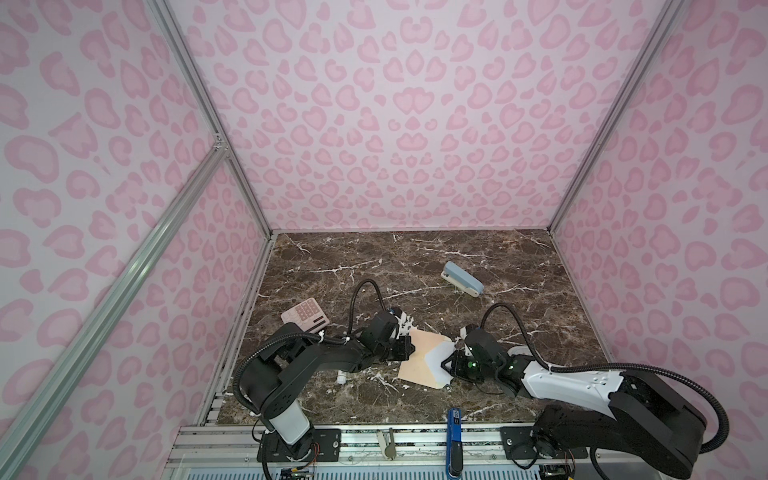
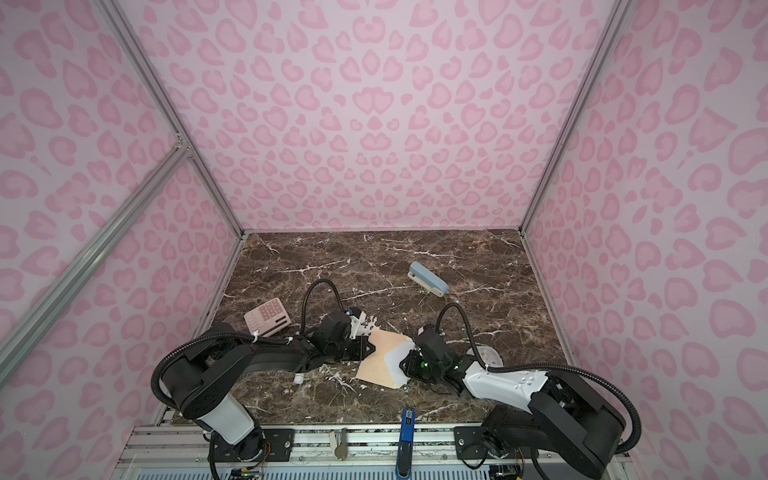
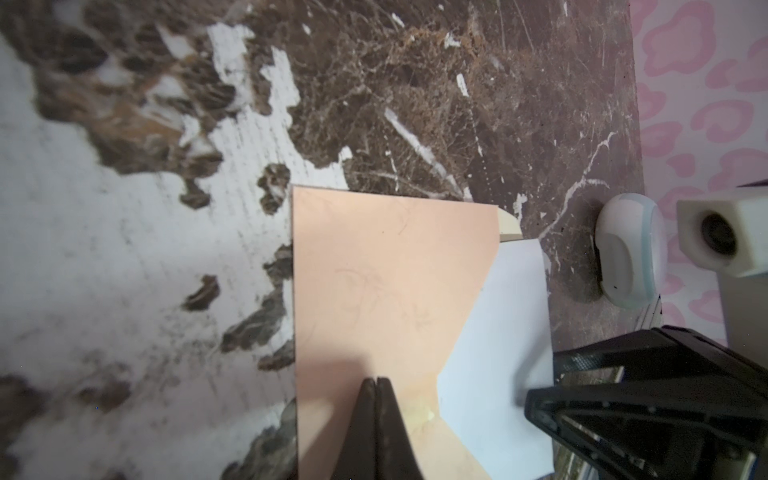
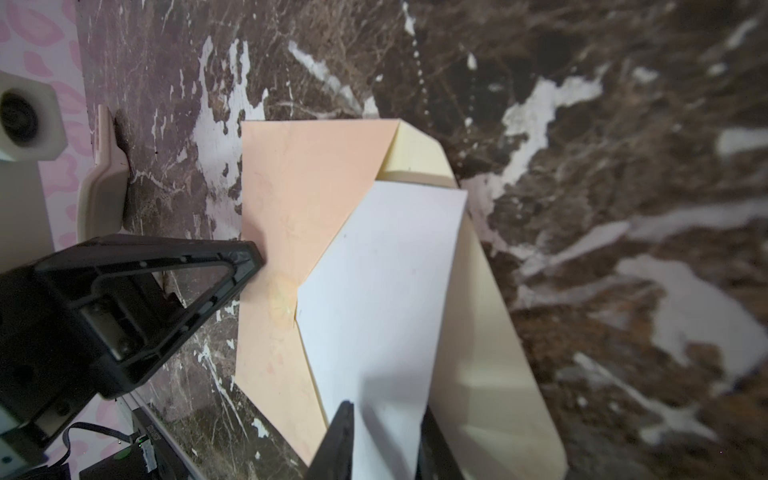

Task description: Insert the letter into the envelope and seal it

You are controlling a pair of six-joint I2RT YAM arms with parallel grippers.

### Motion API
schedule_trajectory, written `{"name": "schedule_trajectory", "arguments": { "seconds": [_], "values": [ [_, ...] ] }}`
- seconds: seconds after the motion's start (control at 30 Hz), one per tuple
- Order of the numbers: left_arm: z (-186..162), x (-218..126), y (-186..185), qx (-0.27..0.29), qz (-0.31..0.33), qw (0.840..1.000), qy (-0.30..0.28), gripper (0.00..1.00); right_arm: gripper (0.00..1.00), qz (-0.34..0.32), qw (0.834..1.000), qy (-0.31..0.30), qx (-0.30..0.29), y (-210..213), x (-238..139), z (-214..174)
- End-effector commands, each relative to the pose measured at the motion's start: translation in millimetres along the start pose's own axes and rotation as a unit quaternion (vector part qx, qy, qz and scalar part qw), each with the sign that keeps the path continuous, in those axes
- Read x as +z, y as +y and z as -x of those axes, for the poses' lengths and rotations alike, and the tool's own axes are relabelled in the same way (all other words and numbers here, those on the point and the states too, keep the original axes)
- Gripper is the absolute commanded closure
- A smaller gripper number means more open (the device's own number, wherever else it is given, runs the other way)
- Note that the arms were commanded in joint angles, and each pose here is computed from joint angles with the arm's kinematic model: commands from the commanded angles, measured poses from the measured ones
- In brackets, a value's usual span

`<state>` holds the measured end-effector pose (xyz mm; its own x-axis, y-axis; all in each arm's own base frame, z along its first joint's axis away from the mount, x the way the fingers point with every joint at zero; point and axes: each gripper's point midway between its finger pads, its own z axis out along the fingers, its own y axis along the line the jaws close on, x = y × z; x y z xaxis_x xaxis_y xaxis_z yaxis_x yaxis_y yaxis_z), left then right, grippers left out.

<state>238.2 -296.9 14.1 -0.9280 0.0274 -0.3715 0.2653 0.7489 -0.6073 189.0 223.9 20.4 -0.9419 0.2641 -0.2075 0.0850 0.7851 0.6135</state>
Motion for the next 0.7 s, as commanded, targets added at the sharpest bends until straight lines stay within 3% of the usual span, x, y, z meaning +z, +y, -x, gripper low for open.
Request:
{"name": "schedule_trajectory", "arguments": {
  "seconds": [0.0,0.67],
  "values": [
    [-25.4,-1.9,27.0,-0.015,0.055,0.997,0.045,0.96,0.76,-0.004,1.0,0.006,0.004,-4.4,2.8,-3.7],
    [-23.0,-2.8,23.7,-0.014,0.051,0.998,0.043,0.96,0.78,0.013,1.0,0.015,0.014,8.0,14.5,-5.1]
  ]
}}
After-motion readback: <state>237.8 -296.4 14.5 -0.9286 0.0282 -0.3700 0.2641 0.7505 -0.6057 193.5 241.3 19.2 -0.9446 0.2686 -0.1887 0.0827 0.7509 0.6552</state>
